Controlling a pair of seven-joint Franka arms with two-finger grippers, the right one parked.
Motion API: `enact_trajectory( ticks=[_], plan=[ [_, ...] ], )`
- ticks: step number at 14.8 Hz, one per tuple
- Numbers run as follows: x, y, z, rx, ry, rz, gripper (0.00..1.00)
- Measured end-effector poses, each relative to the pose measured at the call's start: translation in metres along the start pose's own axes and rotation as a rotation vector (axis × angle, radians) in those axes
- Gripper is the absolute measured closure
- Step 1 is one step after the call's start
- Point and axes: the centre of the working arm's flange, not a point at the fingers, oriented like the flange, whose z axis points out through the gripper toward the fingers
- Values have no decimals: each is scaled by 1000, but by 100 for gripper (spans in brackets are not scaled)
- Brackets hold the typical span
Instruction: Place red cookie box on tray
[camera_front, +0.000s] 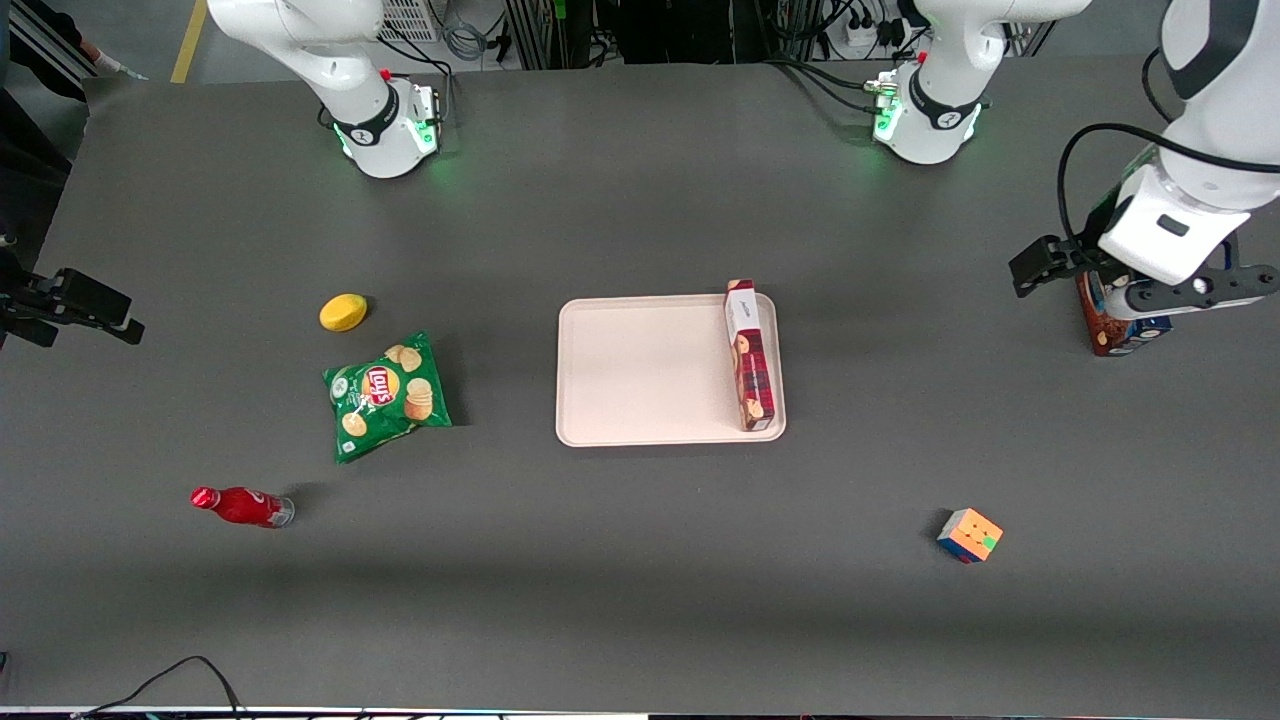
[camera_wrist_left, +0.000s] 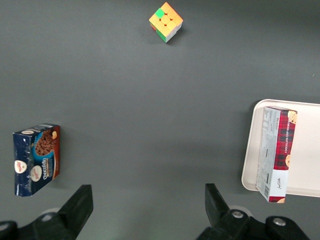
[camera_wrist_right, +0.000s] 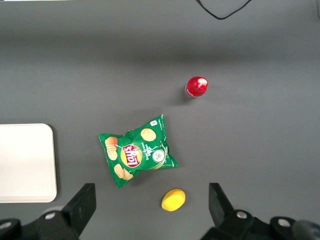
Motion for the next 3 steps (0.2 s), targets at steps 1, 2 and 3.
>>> enact_trajectory(
  ticks=[1,2,3],
  plan=[
    [1,-4,0,-1,0,1,0],
    [1,-6,0,-2,-1,1,0],
    [2,-6,0,-3,-1,2,0]
  ],
)
